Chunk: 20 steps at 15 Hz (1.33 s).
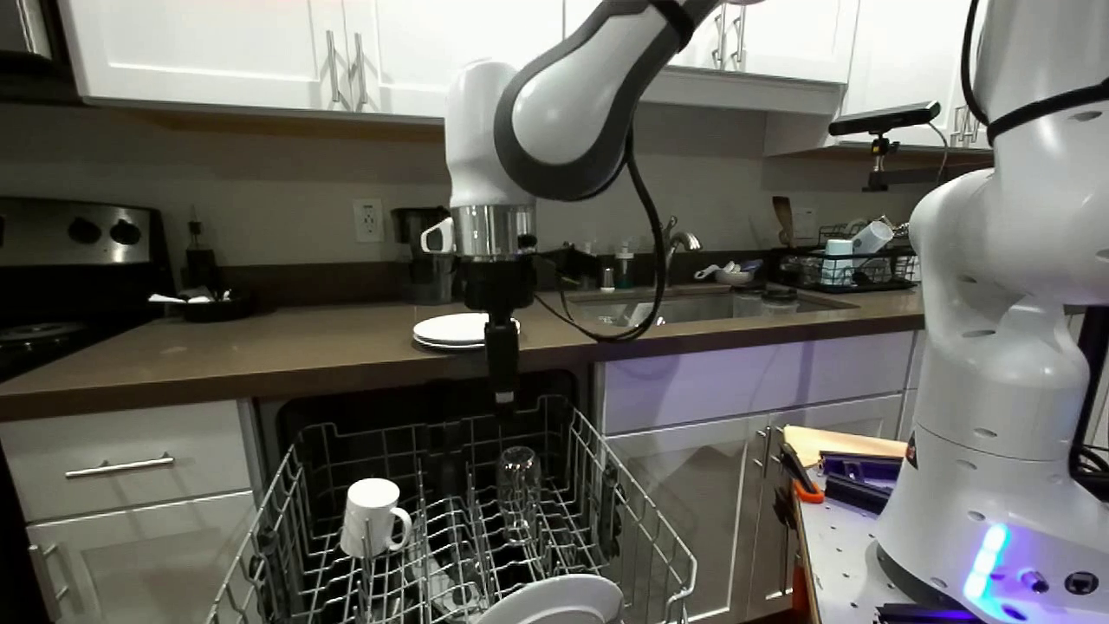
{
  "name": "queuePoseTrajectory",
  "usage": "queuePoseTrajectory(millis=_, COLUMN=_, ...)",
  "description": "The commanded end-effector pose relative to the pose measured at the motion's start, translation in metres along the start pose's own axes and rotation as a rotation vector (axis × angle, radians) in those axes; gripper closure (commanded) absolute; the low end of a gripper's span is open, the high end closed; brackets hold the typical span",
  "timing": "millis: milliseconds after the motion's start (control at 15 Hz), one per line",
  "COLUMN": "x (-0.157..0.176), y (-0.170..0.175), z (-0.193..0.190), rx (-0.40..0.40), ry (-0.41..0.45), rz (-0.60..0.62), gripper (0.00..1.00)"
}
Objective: Remove the white plate from the dishwasher rack and put it on top of the two white plates on the countertop
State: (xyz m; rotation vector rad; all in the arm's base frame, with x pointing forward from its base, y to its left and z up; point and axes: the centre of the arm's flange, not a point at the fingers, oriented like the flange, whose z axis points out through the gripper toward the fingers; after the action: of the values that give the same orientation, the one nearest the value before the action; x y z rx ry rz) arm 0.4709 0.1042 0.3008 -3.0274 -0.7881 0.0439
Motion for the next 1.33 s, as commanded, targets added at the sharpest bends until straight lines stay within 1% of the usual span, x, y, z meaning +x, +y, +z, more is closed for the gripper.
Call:
queuePoseTrajectory(millis=0, x=0.014, y=-0.014, z=0.047, rx=0.029, ry=0.015, rz=-0.017, gripper=0.00)
queuePoseTrajectory(millis=200, x=0.018, y=-0.031, z=0.080, rx=0.065, ry=-0.003, rz=-0.036, gripper=0.00)
queuePoseTrajectory(millis=467, x=0.021, y=-0.062, z=0.126, rx=0.132, ry=-0.058, rz=-0.063, gripper=0.00)
queuePoseTrajectory(millis=667, x=0.015, y=-0.078, z=0.155, rx=0.135, ry=-0.125, rz=-0.080, gripper=0.00)
queuePoseTrajectory(millis=800, x=0.011, y=-0.079, z=0.169, rx=0.131, ry=-0.161, rz=-0.082, gripper=0.00)
queuePoseTrajectory(millis=867, x=0.010, y=-0.079, z=0.175, rx=0.137, ry=-0.170, rz=-0.084, gripper=0.19)
queuePoseTrajectory(millis=1000, x=0.007, y=-0.079, z=0.182, rx=0.143, ry=-0.185, rz=-0.084, gripper=0.25)
queuePoseTrajectory(millis=1067, x=0.007, y=-0.078, z=0.185, rx=0.144, ry=-0.190, rz=-0.083, gripper=0.20)
queuePoseTrajectory(millis=1133, x=0.008, y=-0.077, z=0.187, rx=0.144, ry=-0.190, rz=-0.083, gripper=0.21)
queuePoseTrajectory(millis=1200, x=0.010, y=-0.076, z=0.188, rx=0.139, ry=-0.191, rz=-0.084, gripper=0.28)
queuePoseTrajectory(millis=1267, x=0.010, y=-0.075, z=0.190, rx=0.136, ry=-0.192, rz=-0.085, gripper=0.31)
